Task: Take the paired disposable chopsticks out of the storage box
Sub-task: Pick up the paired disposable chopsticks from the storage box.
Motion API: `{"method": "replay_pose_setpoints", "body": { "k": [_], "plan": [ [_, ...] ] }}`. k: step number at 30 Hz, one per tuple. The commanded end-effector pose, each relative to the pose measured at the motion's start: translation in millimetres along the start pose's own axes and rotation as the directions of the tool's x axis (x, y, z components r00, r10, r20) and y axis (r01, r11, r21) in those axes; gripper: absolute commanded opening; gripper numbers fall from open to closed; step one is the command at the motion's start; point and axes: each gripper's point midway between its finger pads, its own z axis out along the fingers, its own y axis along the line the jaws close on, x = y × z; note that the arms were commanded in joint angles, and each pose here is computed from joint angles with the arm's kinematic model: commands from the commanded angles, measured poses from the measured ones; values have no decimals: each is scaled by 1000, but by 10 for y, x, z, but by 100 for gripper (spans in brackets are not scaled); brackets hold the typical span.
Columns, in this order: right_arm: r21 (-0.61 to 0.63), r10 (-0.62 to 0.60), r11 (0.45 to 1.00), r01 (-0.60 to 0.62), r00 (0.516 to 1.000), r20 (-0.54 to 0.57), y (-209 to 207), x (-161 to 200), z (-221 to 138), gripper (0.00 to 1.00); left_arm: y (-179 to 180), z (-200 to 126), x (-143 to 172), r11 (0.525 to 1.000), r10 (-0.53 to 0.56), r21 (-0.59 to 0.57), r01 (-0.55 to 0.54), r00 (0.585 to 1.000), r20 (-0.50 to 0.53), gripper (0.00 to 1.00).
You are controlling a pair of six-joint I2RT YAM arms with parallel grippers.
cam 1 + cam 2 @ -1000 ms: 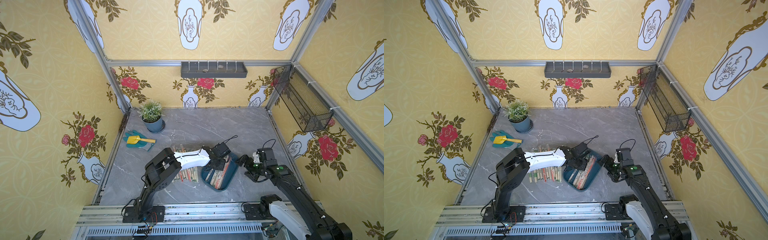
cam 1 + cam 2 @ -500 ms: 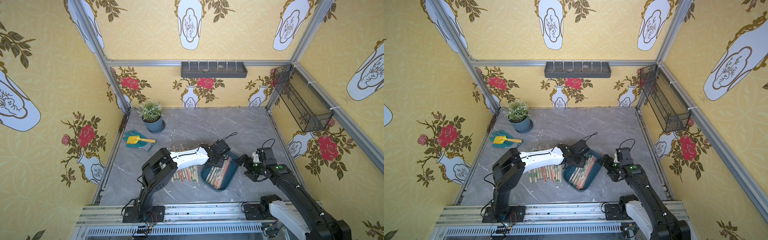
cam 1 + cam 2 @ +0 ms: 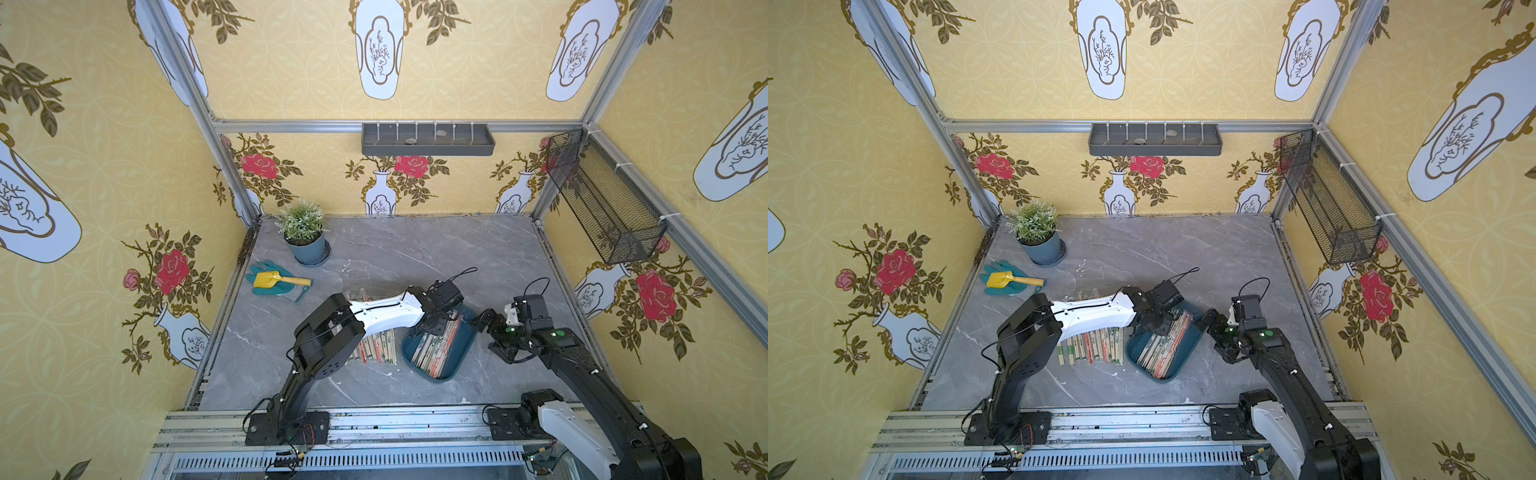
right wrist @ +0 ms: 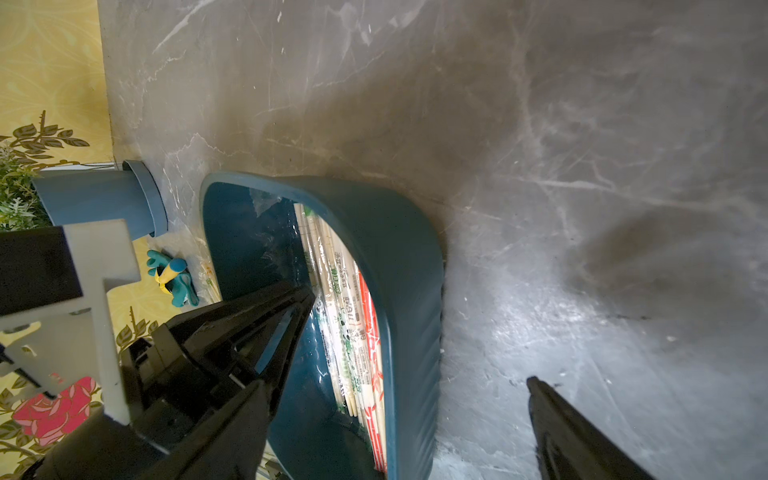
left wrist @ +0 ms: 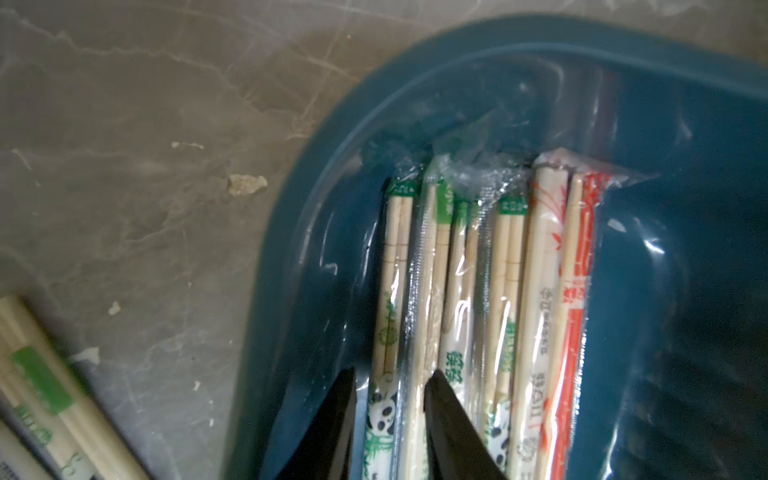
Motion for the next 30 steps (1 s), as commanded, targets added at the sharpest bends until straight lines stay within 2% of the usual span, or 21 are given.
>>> {"method": "replay_pose_setpoints", "body": {
  "k": [1, 11, 30],
  "plan": [
    [-22, -19, 1000, 19, 1000, 13, 52, -35, 3, 98, 110, 38, 53, 998, -6, -63, 5, 1000, -14, 29],
    [-22, -19, 1000, 20, 1000, 14, 36, -35, -2, 98, 155, 90, 91, 994, -10, -106, 6, 999, -34, 21],
    [-24, -20, 999, 21, 999, 24, 91, -75, -57, 98, 114, 227, 217, 993, 4, -115, -13, 997, -80, 25]
  ]
}}
